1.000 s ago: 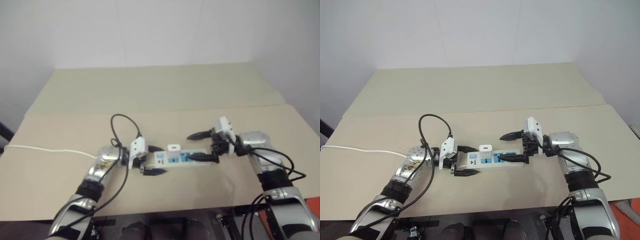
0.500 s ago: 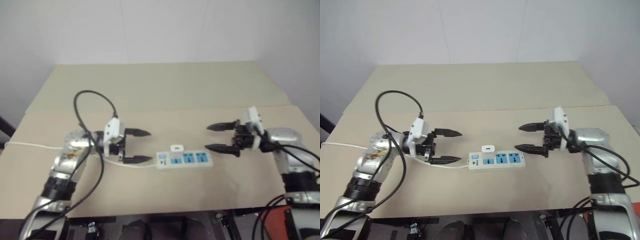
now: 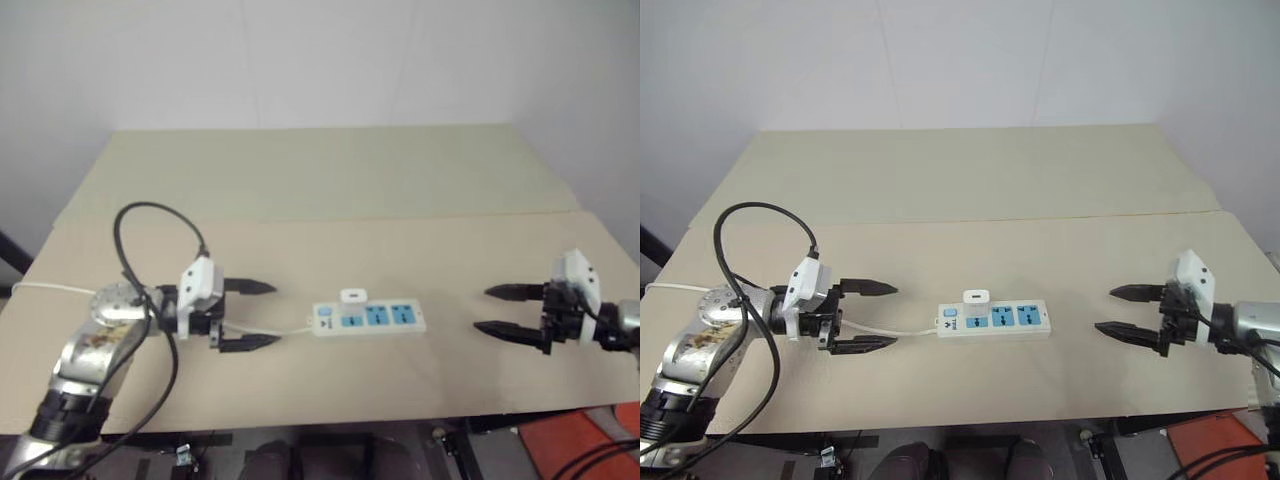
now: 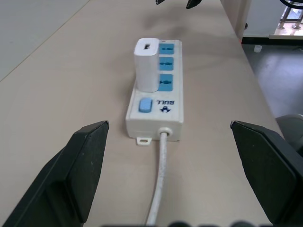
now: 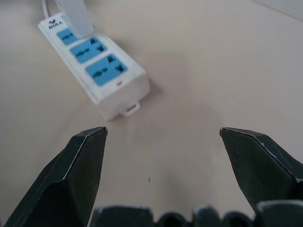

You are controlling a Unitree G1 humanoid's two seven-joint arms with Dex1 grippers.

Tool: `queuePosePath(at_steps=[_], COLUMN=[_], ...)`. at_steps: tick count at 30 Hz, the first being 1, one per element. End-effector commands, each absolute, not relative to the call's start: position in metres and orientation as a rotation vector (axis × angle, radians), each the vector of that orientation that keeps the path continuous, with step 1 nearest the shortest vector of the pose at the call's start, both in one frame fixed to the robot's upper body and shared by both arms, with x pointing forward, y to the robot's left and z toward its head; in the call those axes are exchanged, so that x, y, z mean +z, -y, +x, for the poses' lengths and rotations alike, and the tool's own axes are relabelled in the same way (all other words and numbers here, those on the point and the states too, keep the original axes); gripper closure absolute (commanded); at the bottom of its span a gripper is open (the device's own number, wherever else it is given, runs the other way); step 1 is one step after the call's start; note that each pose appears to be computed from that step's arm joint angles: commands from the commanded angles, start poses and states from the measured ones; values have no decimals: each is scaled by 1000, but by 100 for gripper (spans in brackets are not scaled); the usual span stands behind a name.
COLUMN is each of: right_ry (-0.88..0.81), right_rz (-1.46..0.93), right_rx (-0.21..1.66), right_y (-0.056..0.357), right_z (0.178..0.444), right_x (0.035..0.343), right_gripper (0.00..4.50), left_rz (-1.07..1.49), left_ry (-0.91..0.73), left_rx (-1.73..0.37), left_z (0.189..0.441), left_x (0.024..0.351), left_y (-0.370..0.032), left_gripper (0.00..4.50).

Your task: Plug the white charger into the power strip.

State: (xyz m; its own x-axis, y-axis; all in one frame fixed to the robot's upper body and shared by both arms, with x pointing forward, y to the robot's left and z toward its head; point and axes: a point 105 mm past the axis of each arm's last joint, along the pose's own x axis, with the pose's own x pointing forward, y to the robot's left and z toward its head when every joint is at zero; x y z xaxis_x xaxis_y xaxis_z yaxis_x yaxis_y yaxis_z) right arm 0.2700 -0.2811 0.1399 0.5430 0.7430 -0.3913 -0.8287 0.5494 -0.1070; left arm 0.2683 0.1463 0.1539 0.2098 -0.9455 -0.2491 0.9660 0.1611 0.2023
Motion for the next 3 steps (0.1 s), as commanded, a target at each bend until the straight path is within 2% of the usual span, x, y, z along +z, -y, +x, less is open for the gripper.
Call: queuePosePath(at_steps=[1,3], right_ry=[-280,-283], right_rz=[-320,-308], right_rx=[910,882], right_y=[282,283], right_z=[259,252], right_x=[154,156], right_gripper=[0,0], left_rz=[359,349], left_ry=[-57,-52], left_rx=[-1383,-1391], left_z=[265,265], left_x=[160,161], left_y=[-144,-142], left_gripper=[1,1])
